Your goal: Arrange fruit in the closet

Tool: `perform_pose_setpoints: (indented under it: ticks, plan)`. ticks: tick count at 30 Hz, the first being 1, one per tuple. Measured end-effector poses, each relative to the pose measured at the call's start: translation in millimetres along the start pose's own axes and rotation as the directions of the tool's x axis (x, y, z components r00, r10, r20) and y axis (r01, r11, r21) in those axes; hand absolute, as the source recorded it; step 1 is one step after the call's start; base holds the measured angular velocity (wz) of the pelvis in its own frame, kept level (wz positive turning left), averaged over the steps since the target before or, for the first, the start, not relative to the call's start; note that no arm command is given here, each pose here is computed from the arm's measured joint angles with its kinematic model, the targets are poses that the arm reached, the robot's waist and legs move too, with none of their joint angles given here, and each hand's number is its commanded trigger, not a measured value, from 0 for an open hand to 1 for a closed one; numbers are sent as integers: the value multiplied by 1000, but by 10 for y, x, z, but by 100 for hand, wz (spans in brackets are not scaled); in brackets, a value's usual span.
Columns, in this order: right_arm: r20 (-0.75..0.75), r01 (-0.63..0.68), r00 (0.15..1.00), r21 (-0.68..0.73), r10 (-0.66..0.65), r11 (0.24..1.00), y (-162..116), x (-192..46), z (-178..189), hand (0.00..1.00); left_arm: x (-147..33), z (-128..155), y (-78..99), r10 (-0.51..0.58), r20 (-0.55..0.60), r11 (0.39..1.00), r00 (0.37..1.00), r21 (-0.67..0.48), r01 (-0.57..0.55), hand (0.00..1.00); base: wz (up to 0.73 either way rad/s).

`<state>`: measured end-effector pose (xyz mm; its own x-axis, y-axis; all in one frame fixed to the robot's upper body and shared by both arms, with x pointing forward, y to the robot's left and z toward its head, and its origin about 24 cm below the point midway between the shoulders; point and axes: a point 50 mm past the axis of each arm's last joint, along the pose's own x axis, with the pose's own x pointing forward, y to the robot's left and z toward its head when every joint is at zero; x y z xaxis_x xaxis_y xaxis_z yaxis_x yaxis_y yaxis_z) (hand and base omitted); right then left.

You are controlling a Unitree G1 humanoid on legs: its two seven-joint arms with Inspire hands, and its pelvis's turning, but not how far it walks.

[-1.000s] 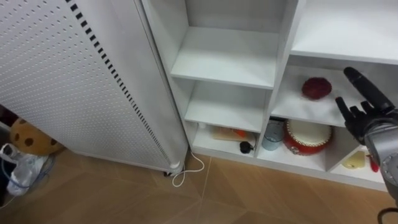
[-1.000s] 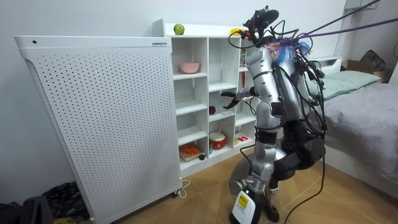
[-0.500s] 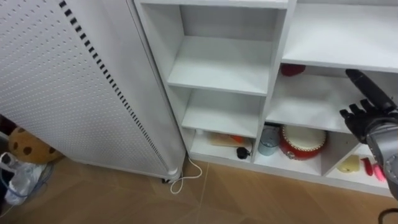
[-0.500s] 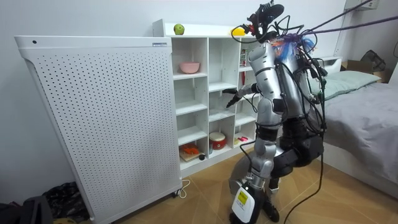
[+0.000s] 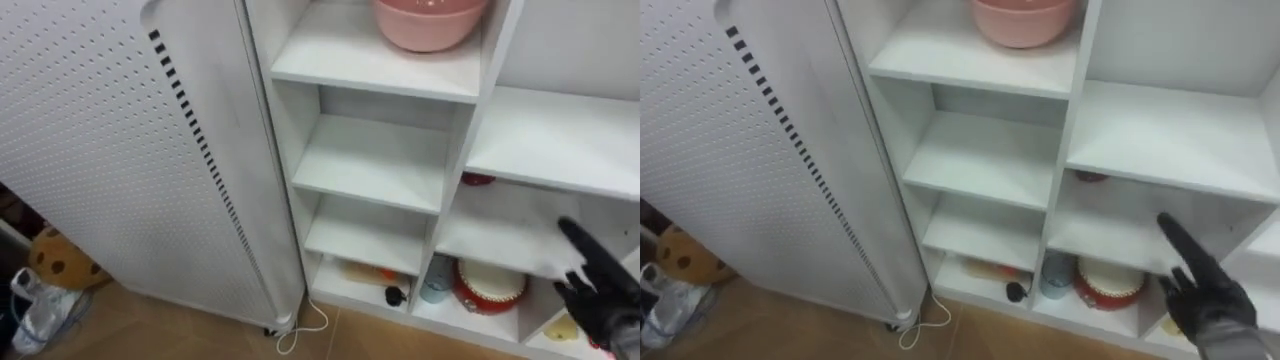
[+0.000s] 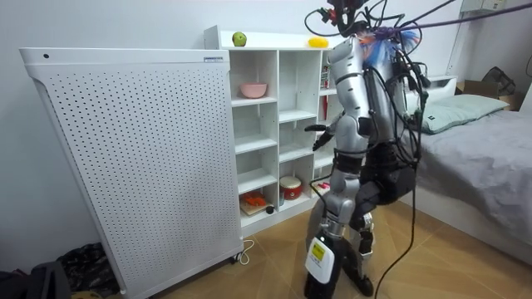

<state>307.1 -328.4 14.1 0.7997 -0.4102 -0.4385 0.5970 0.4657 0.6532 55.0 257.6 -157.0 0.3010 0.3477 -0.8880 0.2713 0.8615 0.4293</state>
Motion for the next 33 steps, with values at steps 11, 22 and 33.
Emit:
perform_pose_setpoints:
  ticks: [11,22,33]
  plan:
    - [-239,113,941,-449,-241,886,-1395,-582,-791,0,-16,-229,107,73,-77,990,994,-118,-82,0,-1]
    - [-435,-1,730,-772,-527,636,-2339,-1564,-1460,0,-82,-272,-83,131,-52,989,990,-59,-134,0,-8]
    - [-505,-221,662,-837,-553,500,-2357,-1705,-1671,0,-69,-162,-71,133,-42,990,990,-49,-135,0,-4]
